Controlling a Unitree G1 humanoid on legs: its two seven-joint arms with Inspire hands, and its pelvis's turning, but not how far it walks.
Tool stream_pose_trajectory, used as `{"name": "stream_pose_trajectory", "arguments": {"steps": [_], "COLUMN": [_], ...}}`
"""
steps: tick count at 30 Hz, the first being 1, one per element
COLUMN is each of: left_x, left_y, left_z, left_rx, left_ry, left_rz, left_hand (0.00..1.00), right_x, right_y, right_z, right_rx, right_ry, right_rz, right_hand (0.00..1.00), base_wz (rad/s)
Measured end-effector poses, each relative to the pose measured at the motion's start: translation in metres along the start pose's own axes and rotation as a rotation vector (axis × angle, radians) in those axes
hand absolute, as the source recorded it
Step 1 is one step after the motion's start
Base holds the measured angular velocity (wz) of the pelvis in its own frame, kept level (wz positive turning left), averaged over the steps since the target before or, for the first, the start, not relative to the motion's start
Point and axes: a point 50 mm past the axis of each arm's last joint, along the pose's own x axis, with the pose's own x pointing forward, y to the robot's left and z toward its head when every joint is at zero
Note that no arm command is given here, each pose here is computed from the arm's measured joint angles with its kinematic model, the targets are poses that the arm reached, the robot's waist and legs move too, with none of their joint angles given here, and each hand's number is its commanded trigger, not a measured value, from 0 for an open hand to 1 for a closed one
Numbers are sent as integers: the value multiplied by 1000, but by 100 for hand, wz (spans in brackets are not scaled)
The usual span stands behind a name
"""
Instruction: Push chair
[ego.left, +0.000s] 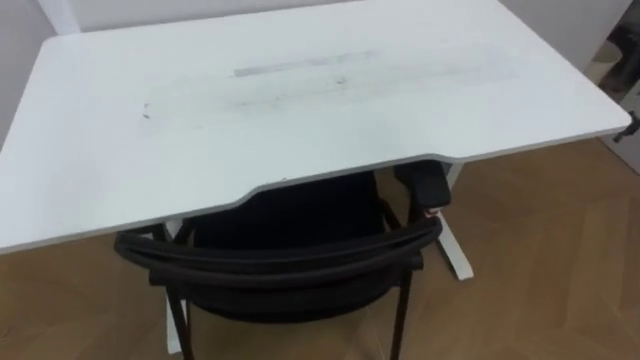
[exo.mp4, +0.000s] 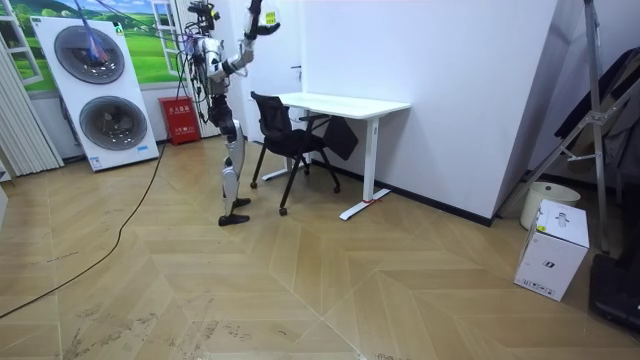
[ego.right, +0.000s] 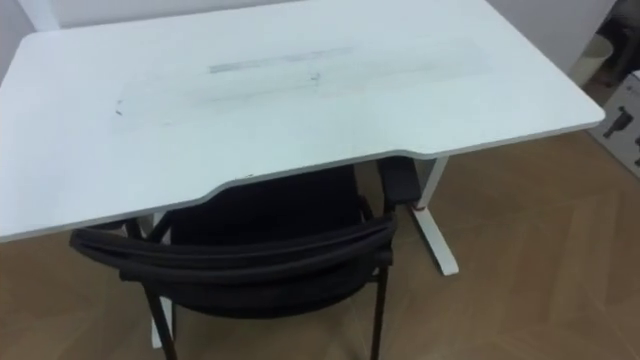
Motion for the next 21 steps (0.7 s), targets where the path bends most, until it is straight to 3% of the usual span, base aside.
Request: {"name": "stream_pose_trajectory", "arguments": {"steps": [2, 3, 5, 6, 7, 8, 10, 11, 12, 14, 16, 18, 20, 21], "left_x": [-23, -31, -74, -87, -116, -132, -196, -210, -237, -284, -307, -320, -327, -329], "left_y": [9, 12, 29, 36, 54, 64, 106, 117, 138, 162, 167, 163, 142, 136], "left_z": [-46, -57, -104, -115, -136, -144, -164, -166, -165, -157, -151, -147, -145, -144], "left_rx": [26, 34, 106, 135, 210, 250, 418, 449, 510, 588, 596, 595, 569, 560], "left_ry": [281, 357, 665, 742, 895, 968, 1242, 1304, 1416, 1610, 1733, 1795, 1801, 1799], "left_rz": [32, 44, 83, 95, 115, 122, 108, 101, 88, -4, -83, -222, -459, -507], "left_hand": [0, 0, 0, 0, 0, 0, 0, 0, 0, 0, 0, 0, 0, 0], "right_x": [-36, -49, -116, -134, -172, -191, -267, -285, -317, -362, -378, -386, -392, -393], "right_y": [-36, -47, -98, -111, -139, -153, -201, -208, -217, -221, -214, -203, -173, -164], "right_z": [-56, -71, -118, -127, -139, -142, -139, -134, -124, -106, -101, -101, -106, -107], "right_rx": [-58, -76, -193, -217, -283, -324, -483, -514, -572, -676, -705, -687, -636, -623], "right_ry": [350, 452, 843, 939, 1115, 1193, 1479, 1543, 1662, 1858, 1947, 1994, 2025, 2027], "right_rz": [-102, -129, -257, -297, -368, -399, -492, -502, -492, -366, -253, -141, 56, 112], "right_hand": [0, 0, 0, 0, 0, 0, 0, 0, 0, 0, 0, 0, 0, 0], "base_wz": [0, -4, -6, 0, 0, 6, 4, -5, -13, -14, 1, 12, 11, 4]}}
